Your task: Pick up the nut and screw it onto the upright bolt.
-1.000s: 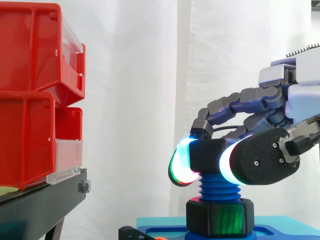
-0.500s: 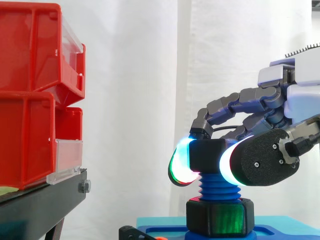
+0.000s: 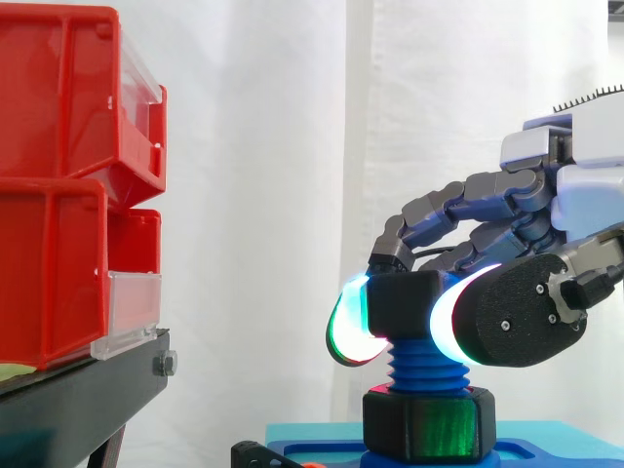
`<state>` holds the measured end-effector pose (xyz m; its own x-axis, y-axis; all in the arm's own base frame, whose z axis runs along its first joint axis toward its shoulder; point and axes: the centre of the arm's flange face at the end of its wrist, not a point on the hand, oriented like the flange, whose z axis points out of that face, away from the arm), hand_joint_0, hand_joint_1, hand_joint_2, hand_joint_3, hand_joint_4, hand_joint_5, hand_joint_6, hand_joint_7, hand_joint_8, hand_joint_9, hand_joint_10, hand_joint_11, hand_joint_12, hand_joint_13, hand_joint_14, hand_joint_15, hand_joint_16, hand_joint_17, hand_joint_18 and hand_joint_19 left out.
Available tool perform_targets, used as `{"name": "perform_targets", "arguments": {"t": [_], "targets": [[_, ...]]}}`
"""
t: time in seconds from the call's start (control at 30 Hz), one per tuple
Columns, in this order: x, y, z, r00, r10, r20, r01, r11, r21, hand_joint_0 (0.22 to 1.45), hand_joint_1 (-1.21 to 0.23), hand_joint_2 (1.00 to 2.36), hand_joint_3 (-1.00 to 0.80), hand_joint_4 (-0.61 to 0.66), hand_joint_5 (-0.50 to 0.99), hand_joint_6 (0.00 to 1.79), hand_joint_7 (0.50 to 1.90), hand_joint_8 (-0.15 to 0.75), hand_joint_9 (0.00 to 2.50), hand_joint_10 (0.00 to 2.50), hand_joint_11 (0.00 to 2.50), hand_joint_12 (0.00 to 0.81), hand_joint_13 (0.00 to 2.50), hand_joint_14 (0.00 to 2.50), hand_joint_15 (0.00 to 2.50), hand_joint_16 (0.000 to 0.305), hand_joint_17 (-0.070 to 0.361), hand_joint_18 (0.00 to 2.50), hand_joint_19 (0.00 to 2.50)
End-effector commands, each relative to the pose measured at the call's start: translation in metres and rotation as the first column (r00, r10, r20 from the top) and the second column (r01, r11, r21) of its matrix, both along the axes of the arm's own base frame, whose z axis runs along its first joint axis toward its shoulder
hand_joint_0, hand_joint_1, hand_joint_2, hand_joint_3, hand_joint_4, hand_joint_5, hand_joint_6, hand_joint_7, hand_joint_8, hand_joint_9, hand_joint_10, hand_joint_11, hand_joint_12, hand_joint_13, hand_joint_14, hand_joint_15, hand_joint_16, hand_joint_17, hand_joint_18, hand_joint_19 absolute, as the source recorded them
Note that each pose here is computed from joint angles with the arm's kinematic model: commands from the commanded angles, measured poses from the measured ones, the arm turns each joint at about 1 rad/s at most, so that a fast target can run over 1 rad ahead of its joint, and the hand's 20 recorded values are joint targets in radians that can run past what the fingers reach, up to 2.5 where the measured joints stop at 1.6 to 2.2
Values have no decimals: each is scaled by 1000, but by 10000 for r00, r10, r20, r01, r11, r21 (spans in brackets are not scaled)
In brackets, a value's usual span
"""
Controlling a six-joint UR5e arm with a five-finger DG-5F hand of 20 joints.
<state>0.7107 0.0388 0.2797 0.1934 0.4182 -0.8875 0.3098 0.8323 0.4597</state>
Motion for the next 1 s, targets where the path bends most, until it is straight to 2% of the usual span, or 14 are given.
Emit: {"name": "perform_targets", "arguments": {"t": [0.0,0.33,0.43,0.5,0.6,0.73,0.83,0.87,0.97], "targets": [[0,0,0,10000,-6,1,6,10000,0,399,-796,1000,-500,272,-220,502,787,347,351,0,0,482,450,0,0,64,143,383,63],[1,-1,0,9999,148,-26,-148,9999,-16,335,-798,1000,-500,223,-259,501,646,345,211,0,0,504,285,0,0,74,166,243,0],[6,1,10,9996,224,170,-225,9997,56,317,-778,1000,-500,200,-276,501,625,327,116,0,0,500,187,0,0,76,170,128,0],[6,1,15,9995,317,70,-317,9995,18,309,-729,1000,-500,178,-292,501,625,315,40,0,0,493,107,0,0,76,171,0,0],[7,1,21,9991,393,-135,-394,9992,-47,296,-673,1000,-500,152,-300,501,597,304,0,0,0,484,2,0,0,77,173,0,0],[8,2,33,9980,421,-462,-427,9990,-119,287,-632,1000,-500,156,-300,501,591,306,0,0,0,487,0,0,0,77,172,0,0],[8,1,39,9971,402,-653,-415,9990,-176,286,-550,1000,-500,174,-287,501,592,318,0,0,0,492,1,0,0,77,174,0,0],[8,1,41,9965,400,-741,-416,9989,-202,294,-469,1000,-500,188,-277,501,593,317,0,0,0,491,0,0,0,77,173,0,0],[7,1,41,9962,399,-770,-417,9989,-211,296,-383,1000,-500,198,-256,501,612,321,0,0,0,492,0,0,0,78,174,0,0]]}}
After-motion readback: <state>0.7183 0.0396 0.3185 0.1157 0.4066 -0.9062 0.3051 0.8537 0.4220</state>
